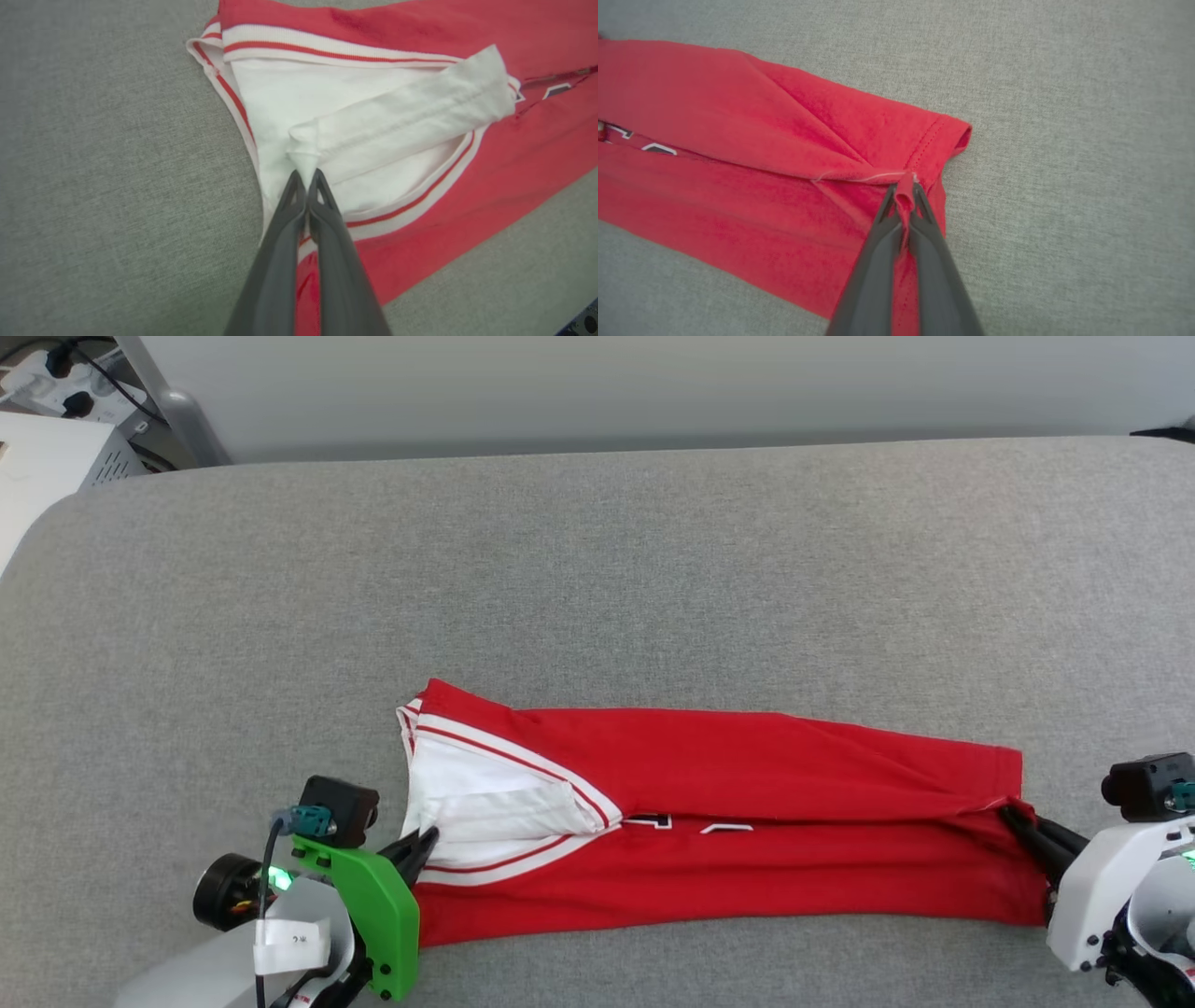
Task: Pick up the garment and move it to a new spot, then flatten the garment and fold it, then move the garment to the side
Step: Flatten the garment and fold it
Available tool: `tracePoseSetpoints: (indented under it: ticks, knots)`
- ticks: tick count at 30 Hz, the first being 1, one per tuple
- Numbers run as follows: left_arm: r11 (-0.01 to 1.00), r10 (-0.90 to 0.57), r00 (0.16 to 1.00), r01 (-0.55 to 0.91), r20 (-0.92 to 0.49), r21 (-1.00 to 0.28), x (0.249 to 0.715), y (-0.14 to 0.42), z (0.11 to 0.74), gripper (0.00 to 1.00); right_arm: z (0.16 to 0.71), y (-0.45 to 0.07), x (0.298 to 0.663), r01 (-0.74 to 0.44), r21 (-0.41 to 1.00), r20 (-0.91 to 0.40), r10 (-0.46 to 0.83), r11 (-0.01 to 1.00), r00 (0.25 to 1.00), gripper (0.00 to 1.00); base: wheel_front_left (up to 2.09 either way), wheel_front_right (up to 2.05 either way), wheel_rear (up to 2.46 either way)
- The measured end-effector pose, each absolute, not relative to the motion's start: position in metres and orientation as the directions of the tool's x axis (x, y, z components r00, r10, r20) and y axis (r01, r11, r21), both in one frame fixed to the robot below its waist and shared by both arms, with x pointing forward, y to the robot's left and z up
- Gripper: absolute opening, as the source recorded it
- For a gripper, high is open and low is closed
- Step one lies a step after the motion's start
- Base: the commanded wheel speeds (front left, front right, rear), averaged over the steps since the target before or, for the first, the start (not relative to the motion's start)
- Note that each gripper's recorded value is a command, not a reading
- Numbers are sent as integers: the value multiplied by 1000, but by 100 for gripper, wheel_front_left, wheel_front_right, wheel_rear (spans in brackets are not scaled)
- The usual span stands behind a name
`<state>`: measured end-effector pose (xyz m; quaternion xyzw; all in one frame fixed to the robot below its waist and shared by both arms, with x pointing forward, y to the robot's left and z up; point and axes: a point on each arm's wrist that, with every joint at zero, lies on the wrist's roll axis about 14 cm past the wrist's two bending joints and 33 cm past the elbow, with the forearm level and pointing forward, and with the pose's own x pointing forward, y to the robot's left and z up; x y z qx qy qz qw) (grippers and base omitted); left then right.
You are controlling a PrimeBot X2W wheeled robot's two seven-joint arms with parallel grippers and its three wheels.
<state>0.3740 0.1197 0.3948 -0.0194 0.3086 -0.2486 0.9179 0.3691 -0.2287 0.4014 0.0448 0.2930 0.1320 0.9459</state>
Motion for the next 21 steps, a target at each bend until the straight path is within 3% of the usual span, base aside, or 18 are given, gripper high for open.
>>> tracePoseSetpoints:
  ticks: [8,9,10,11,21]
  knots:
    - [886,-454,691,413,-563,-208,377,121,379,0,384,-218,362,-198,214,-579,287,957,763,0,0,0,0]
    - [890,-449,704,408,-549,-205,379,122,381,8,386,-218,363,-197,214,-573,286,957,768,14,0,0,0]
    - [894,-441,721,403,-534,-193,382,123,384,100,389,-218,364,-196,214,-565,285,957,774,56,0,0,0]
    - [901,-428,746,396,-510,-175,386,126,389,100,393,-219,365,-199,211,-555,285,957,782,100,0,0,0]
    - [957,-292,922,283,-253,-72,412,141,463,100,455,-231,373,-205,213,-391,275,955,878,100,0,0,0]
